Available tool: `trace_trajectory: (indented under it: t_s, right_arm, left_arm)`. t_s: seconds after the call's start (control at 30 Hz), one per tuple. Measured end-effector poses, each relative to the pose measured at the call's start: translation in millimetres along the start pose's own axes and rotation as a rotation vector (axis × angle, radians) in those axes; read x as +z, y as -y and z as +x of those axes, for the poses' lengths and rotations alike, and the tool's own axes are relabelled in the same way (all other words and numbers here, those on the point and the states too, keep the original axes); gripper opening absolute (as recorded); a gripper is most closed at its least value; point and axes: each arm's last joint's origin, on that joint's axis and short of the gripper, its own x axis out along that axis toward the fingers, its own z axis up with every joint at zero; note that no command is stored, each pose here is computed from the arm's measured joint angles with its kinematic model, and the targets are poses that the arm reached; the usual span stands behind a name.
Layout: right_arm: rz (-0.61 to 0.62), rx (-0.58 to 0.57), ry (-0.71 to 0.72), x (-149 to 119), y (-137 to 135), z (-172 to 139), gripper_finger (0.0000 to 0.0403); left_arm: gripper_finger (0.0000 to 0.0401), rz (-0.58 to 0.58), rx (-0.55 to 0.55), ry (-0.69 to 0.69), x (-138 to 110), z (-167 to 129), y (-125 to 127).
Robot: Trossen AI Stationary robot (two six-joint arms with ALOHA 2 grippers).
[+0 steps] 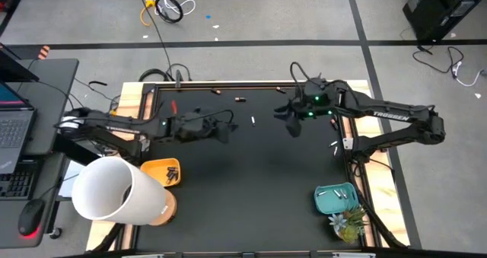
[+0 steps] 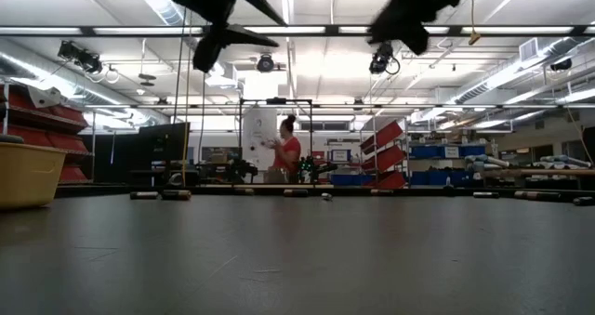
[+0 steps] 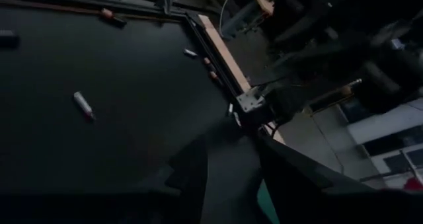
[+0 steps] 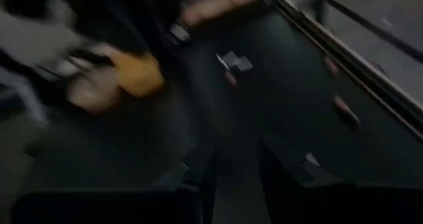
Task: Sort batteries
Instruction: Put the black battery into the yellow bin
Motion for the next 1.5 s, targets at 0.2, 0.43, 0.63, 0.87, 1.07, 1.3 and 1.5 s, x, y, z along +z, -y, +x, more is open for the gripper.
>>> trace_trajectory:
  t_s: [0.2, 0.43, 0.63, 0.87, 1.07, 1.3, 1.5]
  right_arm:
    - [0.142, -0.237, -0.367, -37, 16, -14, 0.0095]
    - [0.199, -0.401, -0.83, -71, 26, -18, 0.0098]
    - [0.337, -0.358, -1.138, -85, 38, 2, 0.0097]
    - [0.381, -0.327, -1.265, -91, 55, 23, 0.0097]
    - [0.422, -0.35, -1.348, -95, 82, 28, 0.0098]
    - [0.459, -0.332, -1.334, -90, 109, 39, 0.0097]
    - [0.524, -0.243, -1.15, -50, 131, 39, 0.0097]
  left_arm:
    - [0.0152, 0.028, 0.024, -0.022, 28, 19, -19]
    - [0.0152, 0.104, -0.007, 0.023, 72, 23, -28]
    - [0.0152, 0.297, -0.059, -0.062, 93, 17, -18]
    - [0.0152, 0.416, -0.099, -0.124, 96, 16, -19]
    - [0.0152, 0.438, -0.139, -0.161, 93, 15, -18]
    - [0.0152, 0.512, -0.119, -0.166, 98, 20, -27]
    - [0.0152, 0.491, -0.094, -0.153, 110, 21, -38]
